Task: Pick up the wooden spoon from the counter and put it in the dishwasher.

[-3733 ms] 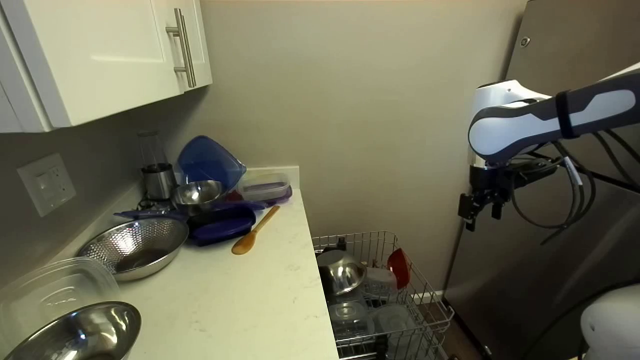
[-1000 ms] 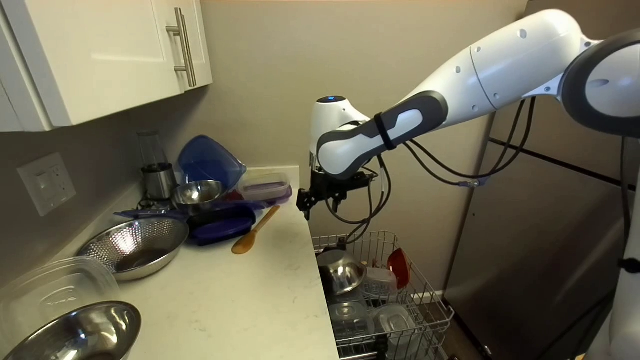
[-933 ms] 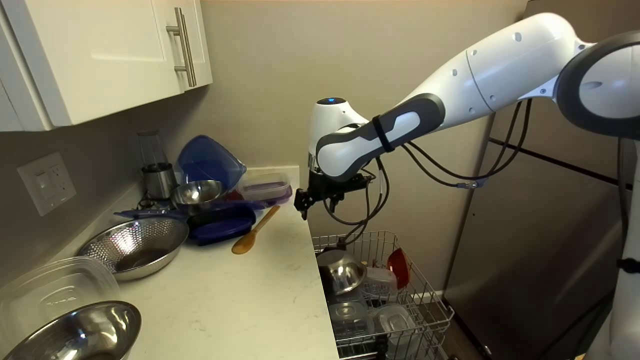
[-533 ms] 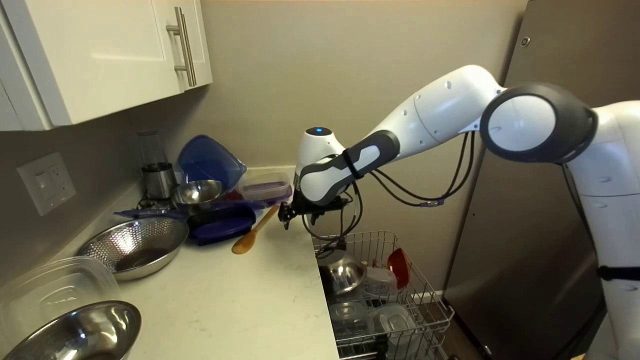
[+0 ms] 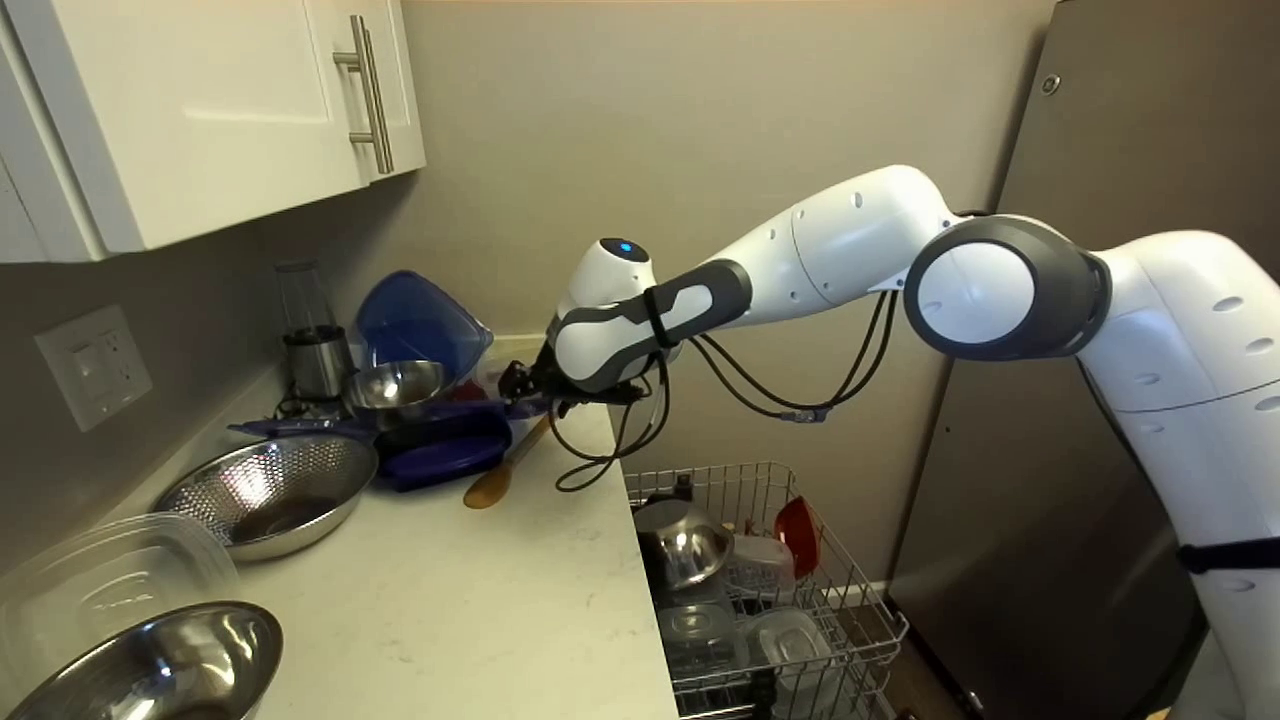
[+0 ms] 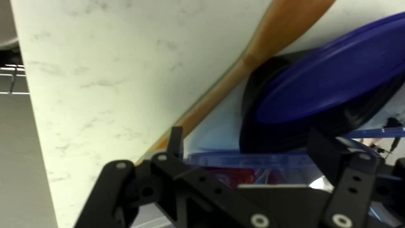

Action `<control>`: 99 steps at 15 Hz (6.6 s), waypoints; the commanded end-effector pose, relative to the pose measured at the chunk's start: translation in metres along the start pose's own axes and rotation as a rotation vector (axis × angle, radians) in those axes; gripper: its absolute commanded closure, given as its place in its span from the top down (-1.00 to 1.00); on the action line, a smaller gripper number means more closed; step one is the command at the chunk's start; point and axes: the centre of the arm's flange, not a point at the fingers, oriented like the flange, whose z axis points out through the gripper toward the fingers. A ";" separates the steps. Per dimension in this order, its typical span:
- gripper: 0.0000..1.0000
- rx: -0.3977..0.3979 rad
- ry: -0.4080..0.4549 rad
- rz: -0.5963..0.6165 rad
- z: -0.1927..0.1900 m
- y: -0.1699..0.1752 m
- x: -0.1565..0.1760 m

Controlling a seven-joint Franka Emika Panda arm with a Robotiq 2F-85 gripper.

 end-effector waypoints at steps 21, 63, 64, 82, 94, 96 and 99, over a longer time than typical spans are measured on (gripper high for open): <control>1.00 -0.278 -0.319 0.019 -0.006 -0.004 0.041; 1.00 -0.388 -0.070 0.453 0.120 -0.042 0.034; 1.00 -0.384 -0.058 0.460 0.120 -0.042 0.034; 1.00 -0.362 -0.053 0.344 0.122 -0.054 0.030; 1.00 -0.609 -0.208 0.022 0.079 -0.045 0.004; 1.00 -0.621 -0.211 0.009 0.078 -0.043 0.003; 1.00 -0.551 -0.199 0.047 0.079 -0.043 0.007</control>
